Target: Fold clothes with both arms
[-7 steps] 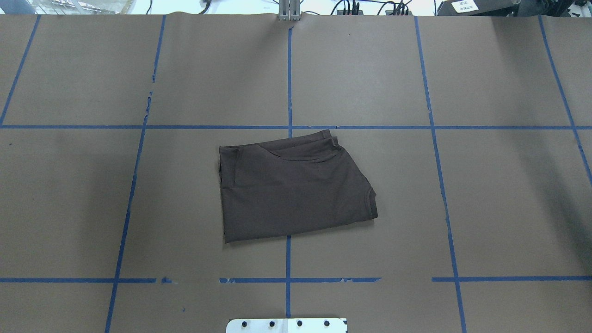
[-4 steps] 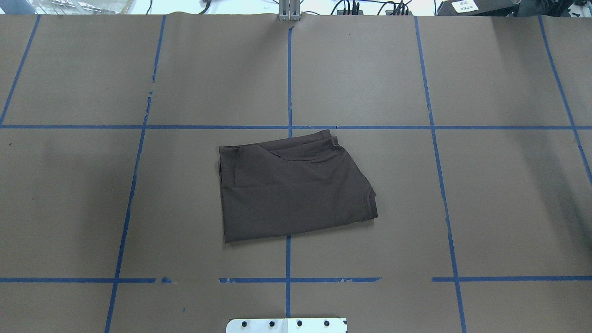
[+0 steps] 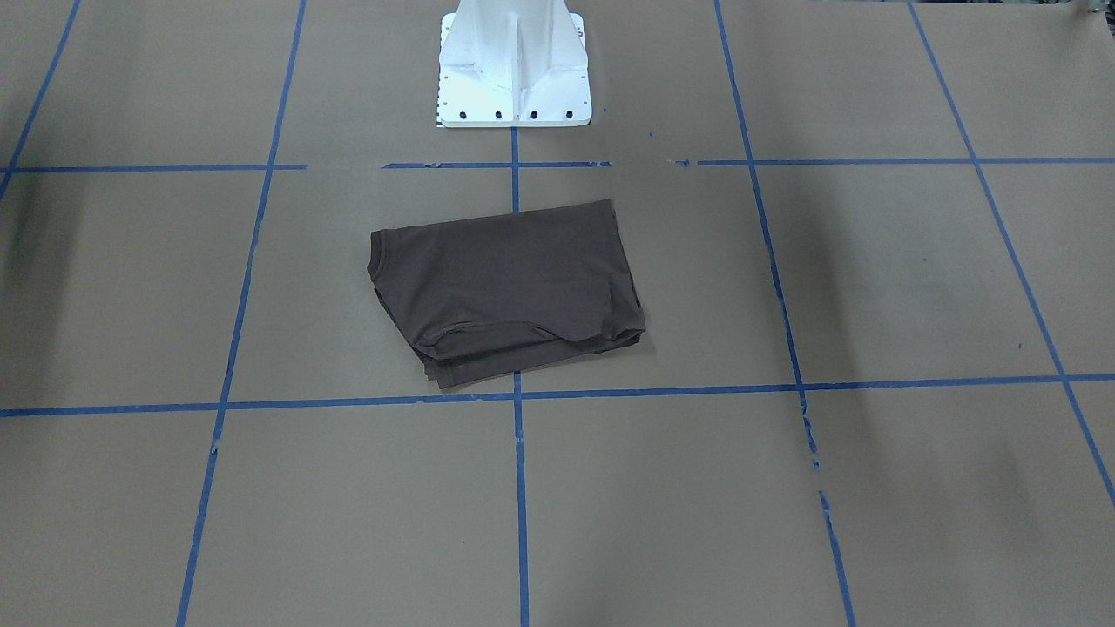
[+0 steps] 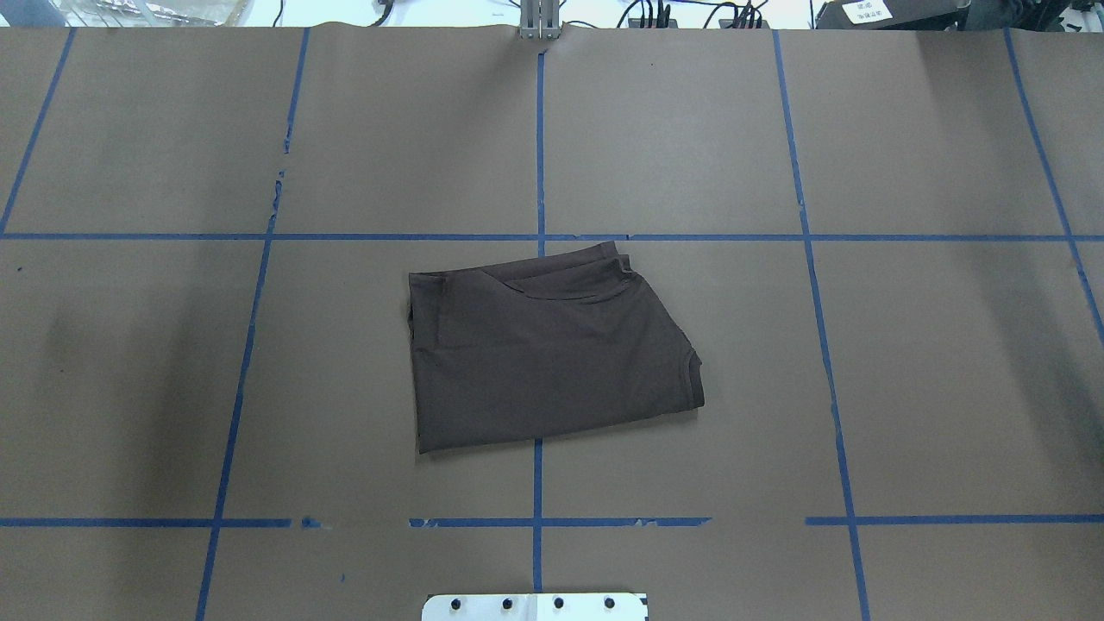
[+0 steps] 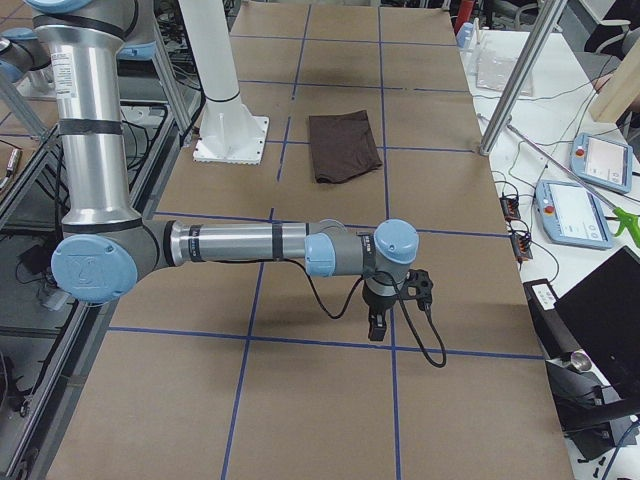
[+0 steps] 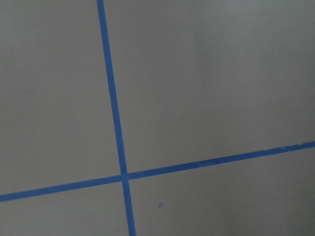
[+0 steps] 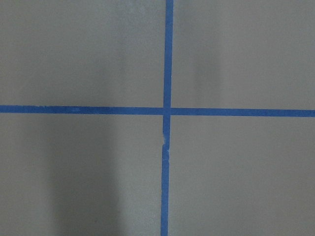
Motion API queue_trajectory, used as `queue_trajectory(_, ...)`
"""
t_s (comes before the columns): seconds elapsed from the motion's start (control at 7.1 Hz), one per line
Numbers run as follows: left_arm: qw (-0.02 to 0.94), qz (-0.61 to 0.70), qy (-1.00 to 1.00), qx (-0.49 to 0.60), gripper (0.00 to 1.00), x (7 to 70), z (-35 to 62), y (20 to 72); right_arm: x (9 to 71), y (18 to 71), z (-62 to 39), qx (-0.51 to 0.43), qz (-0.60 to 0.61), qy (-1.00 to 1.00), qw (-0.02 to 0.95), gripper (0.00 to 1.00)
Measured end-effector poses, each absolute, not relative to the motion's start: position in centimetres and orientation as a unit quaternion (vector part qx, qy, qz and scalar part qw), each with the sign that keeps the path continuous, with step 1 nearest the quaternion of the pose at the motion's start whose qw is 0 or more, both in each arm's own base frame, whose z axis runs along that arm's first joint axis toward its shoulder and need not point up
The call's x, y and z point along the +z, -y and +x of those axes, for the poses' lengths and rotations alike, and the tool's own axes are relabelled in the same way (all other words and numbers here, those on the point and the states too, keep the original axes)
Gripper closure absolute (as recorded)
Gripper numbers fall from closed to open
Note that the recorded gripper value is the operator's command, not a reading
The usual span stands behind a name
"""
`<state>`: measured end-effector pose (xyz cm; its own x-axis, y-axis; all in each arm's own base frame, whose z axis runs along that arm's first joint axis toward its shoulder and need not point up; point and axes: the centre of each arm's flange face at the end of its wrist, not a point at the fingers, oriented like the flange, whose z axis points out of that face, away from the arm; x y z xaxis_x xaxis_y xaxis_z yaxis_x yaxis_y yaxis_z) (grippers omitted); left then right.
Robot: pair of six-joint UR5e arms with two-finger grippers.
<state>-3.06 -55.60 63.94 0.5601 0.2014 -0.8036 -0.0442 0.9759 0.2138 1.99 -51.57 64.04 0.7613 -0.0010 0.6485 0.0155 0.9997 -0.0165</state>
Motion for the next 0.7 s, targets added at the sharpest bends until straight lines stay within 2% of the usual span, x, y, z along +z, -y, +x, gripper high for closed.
queue_trajectory(0.28,0.870,0.138,-0.463,0.098,0.00,65.9,-3.1,52.3,64.7,51.0,2.0,0.000,-0.018,0.346,0.938,0.00)
queue_trajectory(0.7,0.866,0.154,-0.464,0.107,0.00,65.9,-3.2,51.6,64.9,50.9,2.0,0.001,-0.020,0.344,0.939,0.00)
